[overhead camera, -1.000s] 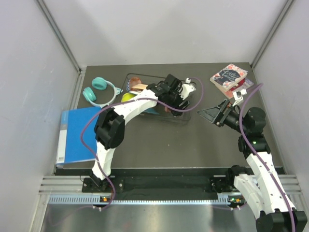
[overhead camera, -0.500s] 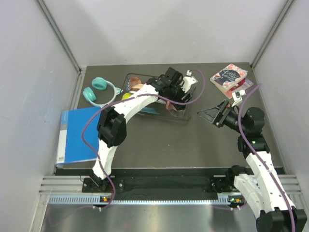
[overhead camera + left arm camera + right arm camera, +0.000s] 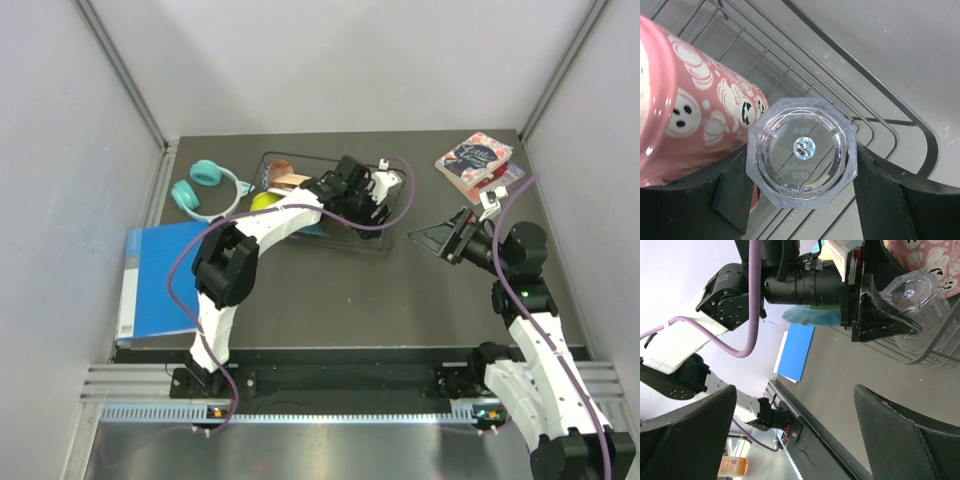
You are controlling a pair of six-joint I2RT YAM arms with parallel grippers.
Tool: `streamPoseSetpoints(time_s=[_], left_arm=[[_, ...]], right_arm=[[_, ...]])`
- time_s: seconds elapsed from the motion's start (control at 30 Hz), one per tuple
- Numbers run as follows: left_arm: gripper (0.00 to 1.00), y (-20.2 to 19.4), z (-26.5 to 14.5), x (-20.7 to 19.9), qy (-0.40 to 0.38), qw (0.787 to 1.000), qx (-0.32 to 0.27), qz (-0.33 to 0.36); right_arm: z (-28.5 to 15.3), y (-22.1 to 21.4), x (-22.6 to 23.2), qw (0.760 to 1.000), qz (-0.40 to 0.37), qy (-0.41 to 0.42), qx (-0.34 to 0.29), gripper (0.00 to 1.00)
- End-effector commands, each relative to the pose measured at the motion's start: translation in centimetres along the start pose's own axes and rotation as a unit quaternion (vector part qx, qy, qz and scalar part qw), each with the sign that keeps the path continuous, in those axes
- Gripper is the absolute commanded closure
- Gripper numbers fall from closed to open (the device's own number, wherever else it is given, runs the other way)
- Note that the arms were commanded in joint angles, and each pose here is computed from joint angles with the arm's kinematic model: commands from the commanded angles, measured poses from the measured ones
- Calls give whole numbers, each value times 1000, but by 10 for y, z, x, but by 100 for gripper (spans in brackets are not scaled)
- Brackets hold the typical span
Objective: Load the mixed dishes into the dish rack
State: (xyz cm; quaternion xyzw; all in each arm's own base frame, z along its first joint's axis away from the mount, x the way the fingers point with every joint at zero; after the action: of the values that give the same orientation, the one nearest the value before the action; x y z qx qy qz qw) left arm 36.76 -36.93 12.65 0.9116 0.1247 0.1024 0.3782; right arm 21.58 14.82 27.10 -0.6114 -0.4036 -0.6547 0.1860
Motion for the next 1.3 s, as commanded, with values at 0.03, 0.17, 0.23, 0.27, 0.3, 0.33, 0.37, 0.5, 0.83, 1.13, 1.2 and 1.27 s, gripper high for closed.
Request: streamPoseSetpoints(time_s=[0.03,0.17,0.23,0.27,0.3,0.33,0.37,0.5,0.83,1.13,1.2,1.27], left_arm=[[100,10,-19,10,30,999,-24,-7],[100,14,-20,9,31,999,-35,-22],[100,16,-21,9,32,998,-38,-30],[100,16,-20,8,31,998,-39,-33],[100,14,-19,6,30,998,-38,-34],[100,15,-22,6,32,998,-41,-37],[100,10,-20,2,30,998,-35,-39],[100,14,-26,-4,42,998,-36,-28],[100,13,-44,-10,44,998,-30,18],[100,30,-39,-20,10,997,-72,11],[100,35,-38,-19,7,996,-82,22],[100,42,-39,-18,7,995,-95,31]], right_arm=[[-1,1,9,999,-27,23,0,0],[-2,-1,9,999,-28,24,1,0],[-2,-1,10,999,-33,26,2,0],[-2,-1,11,999,-34,26,2,0],[-2,-1,11,999,-36,25,3,0],[-2,-2,10,999,-37,26,3,0],[-1,-3,8,999,-36,24,4,0],[-1,-3,3,999,-38,19,3,0],[-2,-3,4,999,-48,21,2,0],[-2,-3,3,999,-49,20,5,0],[-2,-4,2,999,-48,19,7,0],[-1,-4,-1,999,-47,16,8,0]])
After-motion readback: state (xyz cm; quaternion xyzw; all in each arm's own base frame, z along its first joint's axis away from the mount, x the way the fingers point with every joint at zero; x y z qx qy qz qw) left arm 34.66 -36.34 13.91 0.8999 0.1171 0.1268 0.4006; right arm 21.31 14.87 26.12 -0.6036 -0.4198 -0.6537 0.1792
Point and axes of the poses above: each gripper's point midway between its finger pads, its own z axis out along the fingers, its own x axis along the line the jaws close on, y = z × x, the point moved 2 cm from there along -z, back along the fingers, and after that the axes turned 15 degrees about z, right-handed, at the moved point
